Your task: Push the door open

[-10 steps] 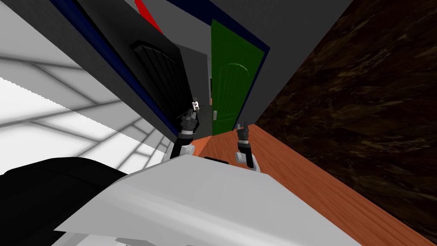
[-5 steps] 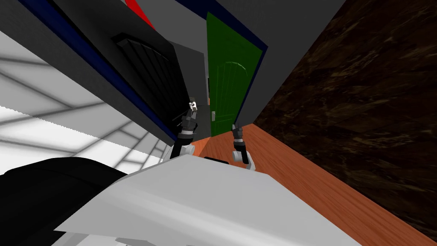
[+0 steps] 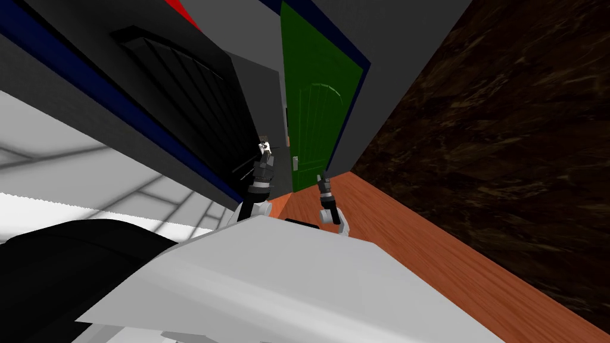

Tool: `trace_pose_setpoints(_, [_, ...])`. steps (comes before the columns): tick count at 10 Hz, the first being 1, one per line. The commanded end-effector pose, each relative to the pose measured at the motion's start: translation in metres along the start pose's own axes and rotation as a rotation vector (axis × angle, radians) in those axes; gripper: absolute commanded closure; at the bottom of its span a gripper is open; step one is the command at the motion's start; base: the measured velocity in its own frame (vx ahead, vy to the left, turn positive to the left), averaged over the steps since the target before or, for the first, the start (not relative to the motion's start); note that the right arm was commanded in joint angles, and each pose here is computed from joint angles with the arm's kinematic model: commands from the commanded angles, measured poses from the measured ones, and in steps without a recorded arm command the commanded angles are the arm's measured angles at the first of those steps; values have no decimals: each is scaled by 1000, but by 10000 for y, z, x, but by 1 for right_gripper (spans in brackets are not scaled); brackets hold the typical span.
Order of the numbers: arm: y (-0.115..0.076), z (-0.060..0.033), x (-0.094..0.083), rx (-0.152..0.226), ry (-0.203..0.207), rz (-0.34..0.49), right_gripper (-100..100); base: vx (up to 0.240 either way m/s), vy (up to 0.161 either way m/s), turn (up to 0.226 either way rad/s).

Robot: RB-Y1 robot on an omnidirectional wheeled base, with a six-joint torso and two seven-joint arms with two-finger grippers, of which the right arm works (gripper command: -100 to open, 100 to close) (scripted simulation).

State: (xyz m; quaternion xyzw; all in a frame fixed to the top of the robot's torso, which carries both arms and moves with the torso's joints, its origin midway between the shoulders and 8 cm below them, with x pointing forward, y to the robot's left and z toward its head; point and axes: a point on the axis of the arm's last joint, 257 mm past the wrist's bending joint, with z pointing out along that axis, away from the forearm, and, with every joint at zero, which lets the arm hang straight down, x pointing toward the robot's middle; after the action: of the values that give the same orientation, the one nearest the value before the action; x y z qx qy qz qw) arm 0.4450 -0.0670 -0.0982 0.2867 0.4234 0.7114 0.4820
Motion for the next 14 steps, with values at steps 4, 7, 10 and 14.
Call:
trace_pose_setpoints(4, [-349, 63, 383, 68, 82, 59, -100, 89, 39, -91])
trace_pose_setpoints(7, [-562, 67, 637, 114, 136, 90, -100, 97, 47, -100])
trace_pose_setpoints(10, [-766, 50, 883, 161, 189, 115, -100, 81, 40, -82])
trace_pose_setpoints(14, [-1019, -3, 1185, 222, 257, 138, -100, 93, 54, -91])
